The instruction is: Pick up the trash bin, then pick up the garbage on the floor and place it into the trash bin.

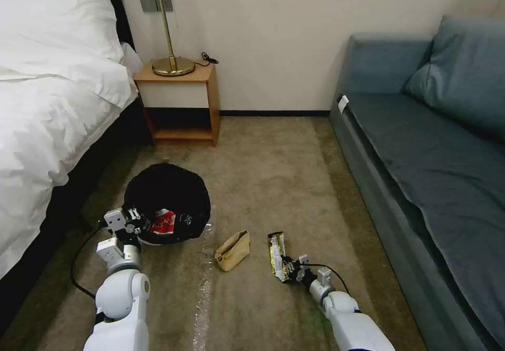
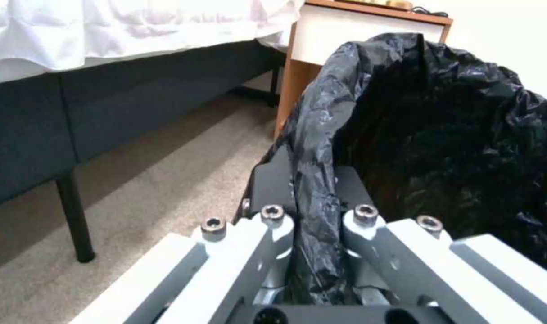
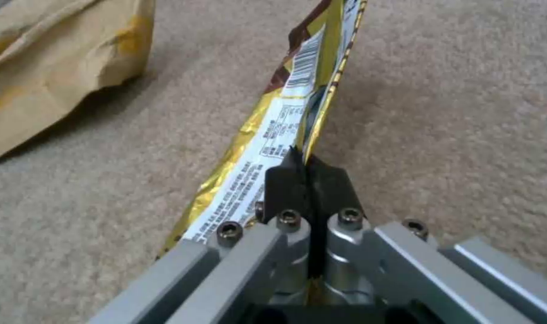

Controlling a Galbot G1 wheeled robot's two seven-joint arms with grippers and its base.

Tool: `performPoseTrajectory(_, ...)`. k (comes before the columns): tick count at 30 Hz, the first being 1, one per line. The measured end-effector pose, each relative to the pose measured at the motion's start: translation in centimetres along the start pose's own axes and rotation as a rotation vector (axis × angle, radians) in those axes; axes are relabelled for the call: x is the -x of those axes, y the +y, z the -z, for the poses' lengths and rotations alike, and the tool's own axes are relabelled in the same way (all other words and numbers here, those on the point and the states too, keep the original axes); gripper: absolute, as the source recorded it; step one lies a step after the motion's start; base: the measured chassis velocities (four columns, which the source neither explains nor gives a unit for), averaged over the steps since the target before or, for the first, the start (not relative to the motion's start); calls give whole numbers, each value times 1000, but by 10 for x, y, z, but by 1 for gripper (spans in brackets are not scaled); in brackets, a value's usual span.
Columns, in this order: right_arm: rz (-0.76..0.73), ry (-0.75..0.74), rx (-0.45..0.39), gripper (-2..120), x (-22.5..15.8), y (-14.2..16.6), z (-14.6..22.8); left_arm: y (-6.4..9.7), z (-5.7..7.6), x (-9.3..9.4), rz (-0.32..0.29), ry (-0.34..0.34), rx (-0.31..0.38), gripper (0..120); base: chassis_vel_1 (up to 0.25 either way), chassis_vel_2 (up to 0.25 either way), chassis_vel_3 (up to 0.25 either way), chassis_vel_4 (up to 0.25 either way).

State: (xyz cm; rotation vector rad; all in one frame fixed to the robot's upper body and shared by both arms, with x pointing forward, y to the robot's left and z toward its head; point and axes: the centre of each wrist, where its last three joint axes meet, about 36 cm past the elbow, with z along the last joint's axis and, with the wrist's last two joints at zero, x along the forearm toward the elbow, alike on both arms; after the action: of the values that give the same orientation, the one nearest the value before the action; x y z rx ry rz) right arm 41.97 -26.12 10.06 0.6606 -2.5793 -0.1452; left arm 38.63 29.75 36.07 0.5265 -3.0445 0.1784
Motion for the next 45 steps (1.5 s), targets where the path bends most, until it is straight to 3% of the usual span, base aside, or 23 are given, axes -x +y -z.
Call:
performPoseTrajectory(13, -24, -38, -15, 0, 2, -4, 12, -2, 0, 0, 1, 5, -1, 4, 0, 0, 0, 0)
performPoseTrajectory(26, -25, -322, -116, 0, 23, 5, 124, -6, -4, 2, 1, 23, 0, 4, 0, 0, 0, 0)
performPoseTrajectory(32, 21, -478, -194, 0, 33, 42, 189, -9, -5, 2, -4, 29, 3, 4, 0, 0, 0, 0)
performPoseTrajectory(36, 85, -582, -233, 0, 42, 89, 231, -14, -8, 1, -15, 35, 10, 4, 0, 0, 0, 0)
performPoseTrajectory(41, 152, -636, -252, 0, 47, 132, 256, -19, -10, 0, -25, 41, 17, 4, 0, 0, 0, 0)
performPoseTrajectory(42, 190, -648, -259, 0, 50, 157, 261, -21, -12, -1, -28, 44, 18, 4, 0, 0, 0, 0)
performPoseTrajectory(45, 216, -648, -269, 0, 54, 173, 261, -22, -12, -1, -28, 45, 19, 4, 0, 0, 0, 0)
